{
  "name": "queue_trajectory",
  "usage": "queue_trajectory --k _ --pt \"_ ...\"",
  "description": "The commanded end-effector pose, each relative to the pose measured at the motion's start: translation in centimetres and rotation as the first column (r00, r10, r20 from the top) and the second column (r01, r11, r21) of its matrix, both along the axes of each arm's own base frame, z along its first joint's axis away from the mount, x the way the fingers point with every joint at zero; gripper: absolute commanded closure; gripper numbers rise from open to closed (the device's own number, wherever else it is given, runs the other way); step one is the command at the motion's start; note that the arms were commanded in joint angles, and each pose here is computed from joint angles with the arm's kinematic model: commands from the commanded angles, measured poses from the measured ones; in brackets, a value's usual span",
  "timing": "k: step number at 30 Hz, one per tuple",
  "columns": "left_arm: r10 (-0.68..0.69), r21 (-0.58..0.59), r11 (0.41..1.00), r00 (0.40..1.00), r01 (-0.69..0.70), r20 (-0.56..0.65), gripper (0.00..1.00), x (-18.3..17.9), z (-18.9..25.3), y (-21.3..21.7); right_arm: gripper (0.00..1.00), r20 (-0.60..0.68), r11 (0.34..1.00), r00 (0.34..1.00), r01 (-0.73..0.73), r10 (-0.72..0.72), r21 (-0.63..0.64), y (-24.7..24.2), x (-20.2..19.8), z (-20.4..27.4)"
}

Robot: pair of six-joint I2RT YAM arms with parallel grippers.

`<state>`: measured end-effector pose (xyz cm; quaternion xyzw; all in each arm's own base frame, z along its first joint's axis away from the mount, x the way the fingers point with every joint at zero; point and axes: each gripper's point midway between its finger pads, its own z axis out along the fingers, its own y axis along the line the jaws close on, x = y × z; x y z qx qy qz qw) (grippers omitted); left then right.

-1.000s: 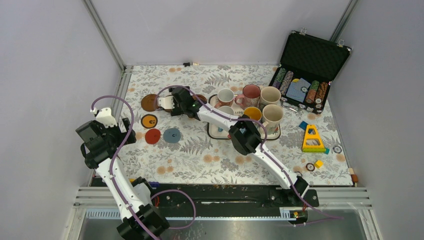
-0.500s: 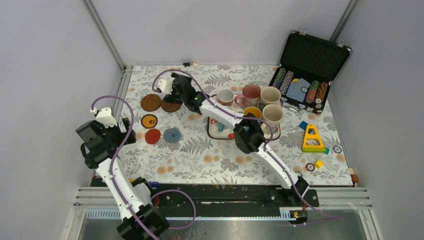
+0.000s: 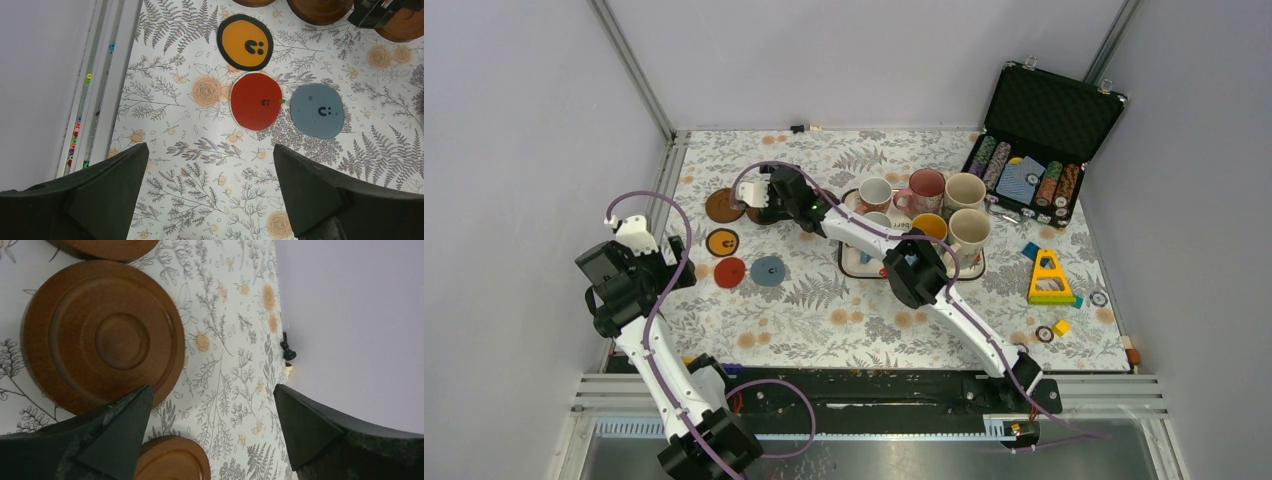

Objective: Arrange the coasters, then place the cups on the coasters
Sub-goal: Move the coaster to the center of the board.

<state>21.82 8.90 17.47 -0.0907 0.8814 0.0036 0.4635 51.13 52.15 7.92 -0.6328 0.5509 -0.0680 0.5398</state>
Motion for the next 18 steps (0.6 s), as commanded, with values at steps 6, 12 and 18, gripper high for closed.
queue_trajectory --k 6,12,18 --pt "-0.020 0.025 1.000 0.998 0.019 0.065 0.02 0.8 1.4 0.1 0.00 0.047 0.976 0.988 -0.139 0.148 -0.166 0.4 -0.7 -2.3" --pt "-0.021 0.026 0.999 0.998 0.020 0.064 0.02 0.8 1.4 0.1 0.00 0.030 0.962 0.983 -0.171 0.181 -0.214 0.1 -0.9 -3.4" --pt "-0.021 0.026 0.999 0.998 0.020 0.065 0.02 0.8 1.4 0.1 0.00 0.027 0.954 0.982 -0.172 0.185 -0.246 -0.5 -0.7 -3.4"
